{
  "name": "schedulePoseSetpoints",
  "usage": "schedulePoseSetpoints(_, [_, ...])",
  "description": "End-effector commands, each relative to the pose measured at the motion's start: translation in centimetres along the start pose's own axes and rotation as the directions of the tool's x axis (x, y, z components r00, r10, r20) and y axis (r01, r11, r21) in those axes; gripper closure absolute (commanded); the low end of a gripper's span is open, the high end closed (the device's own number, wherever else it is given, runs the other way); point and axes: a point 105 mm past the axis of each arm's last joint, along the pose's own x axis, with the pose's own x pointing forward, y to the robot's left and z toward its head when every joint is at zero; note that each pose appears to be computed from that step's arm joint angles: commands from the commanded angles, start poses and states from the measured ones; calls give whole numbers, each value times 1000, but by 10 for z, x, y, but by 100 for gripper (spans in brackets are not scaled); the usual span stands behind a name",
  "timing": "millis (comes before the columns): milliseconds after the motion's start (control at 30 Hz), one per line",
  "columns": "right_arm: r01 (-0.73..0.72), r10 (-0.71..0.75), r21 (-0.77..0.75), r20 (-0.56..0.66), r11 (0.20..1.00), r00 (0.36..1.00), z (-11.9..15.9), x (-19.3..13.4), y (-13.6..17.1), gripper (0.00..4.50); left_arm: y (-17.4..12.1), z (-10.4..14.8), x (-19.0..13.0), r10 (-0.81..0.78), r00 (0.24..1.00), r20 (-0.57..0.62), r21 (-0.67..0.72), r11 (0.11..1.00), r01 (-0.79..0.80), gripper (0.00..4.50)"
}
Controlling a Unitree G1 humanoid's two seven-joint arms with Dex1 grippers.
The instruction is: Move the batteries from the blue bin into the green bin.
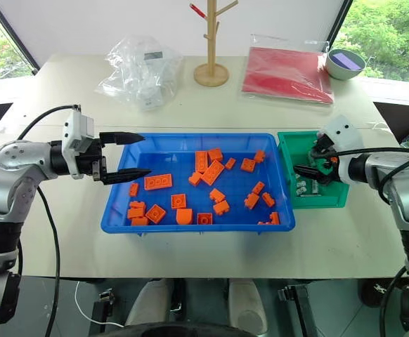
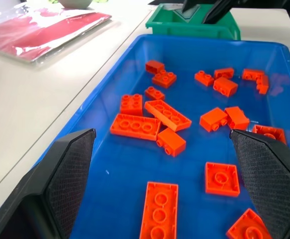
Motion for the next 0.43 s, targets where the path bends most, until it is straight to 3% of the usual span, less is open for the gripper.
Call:
schedulePoseSetpoints(33, [-37, 54, -132, 126, 991, 991, 21, -37, -17, 52, 8, 10, -18, 20, 1000, -9, 33, 999, -19, 0])
schedulePoseSetpoints(167, [-160, 178, -199, 74, 967, 981, -3, -70, -27, 52, 16, 8, -43, 47, 997, -59, 14, 999, -46, 0])
schedulePoseSetpoints(300, [-114, 122, -197, 27, 974, 992, -38, -91, -56, 52, 28, -1, -74, 105, 984, -140, -1, 994, -107, 0])
schedulePoseSetpoints(433, [-125, 127, -143, 6, 982, 992, -61, -97, -63, 52, 38, 0, -89, 151, 976, -156, 7, 988, -152, 0])
